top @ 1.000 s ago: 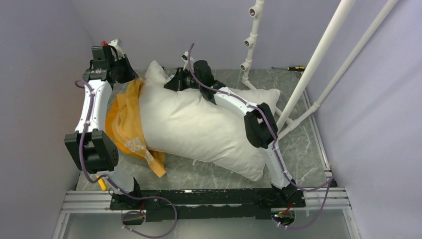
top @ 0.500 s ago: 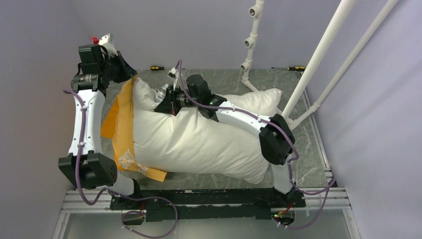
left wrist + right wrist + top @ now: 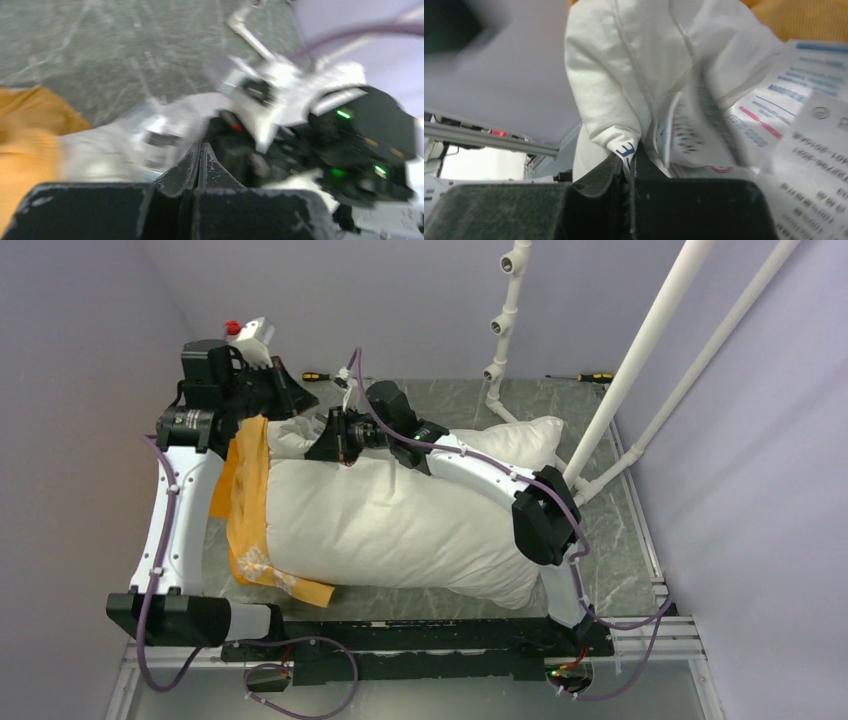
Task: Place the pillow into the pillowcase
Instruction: Stuff the pillow into the pillowcase.
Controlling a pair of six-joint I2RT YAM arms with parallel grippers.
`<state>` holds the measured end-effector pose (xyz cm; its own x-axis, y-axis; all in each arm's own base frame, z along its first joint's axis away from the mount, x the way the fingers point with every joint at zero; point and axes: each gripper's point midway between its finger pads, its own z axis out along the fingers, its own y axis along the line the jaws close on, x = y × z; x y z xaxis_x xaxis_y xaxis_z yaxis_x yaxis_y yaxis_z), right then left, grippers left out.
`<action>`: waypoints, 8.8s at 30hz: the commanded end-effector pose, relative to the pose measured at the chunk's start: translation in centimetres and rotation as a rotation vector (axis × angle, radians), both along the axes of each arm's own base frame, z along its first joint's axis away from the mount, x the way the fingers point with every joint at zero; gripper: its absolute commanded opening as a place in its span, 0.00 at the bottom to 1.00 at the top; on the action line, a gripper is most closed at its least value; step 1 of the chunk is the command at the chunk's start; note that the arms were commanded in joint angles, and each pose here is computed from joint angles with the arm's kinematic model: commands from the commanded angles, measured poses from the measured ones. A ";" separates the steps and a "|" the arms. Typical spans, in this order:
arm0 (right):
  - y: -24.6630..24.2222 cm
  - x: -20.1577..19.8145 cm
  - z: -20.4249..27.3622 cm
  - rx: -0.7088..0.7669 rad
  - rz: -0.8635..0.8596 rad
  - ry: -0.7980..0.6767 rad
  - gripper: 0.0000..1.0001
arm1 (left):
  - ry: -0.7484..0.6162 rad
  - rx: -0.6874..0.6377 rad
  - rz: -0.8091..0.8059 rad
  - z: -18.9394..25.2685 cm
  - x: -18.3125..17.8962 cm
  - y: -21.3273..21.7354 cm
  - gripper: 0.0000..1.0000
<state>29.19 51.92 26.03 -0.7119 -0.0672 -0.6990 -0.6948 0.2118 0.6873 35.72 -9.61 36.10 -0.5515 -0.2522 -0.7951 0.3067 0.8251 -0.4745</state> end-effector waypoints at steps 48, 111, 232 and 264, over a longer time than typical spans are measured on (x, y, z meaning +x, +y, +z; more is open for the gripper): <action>-1.4 -1.3 -0.3 0.094 0.037 0.246 0.00 | -0.064 0.123 0.160 0.1 2.0 5.7 0.00; -3.6 9.3 -4.1 0.205 -0.191 0.329 0.13 | 0.094 0.460 0.315 -7.6 -4.4 3.4 0.78; 1.2 -3.7 5.9 0.066 0.145 -0.157 0.45 | -0.095 -0.066 0.314 -1.3 -17.5 2.7 0.00; 2.0 3.1 14.5 0.522 0.123 0.050 0.21 | -0.136 -0.231 -0.189 6.1 -18.5 -5.3 0.00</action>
<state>28.42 56.83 32.23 -0.8241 -0.0513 -0.5641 -0.5418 -0.2193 0.8114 20.47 -11.68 37.42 -0.5473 -0.3790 -0.7462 0.2540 0.7744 -0.5795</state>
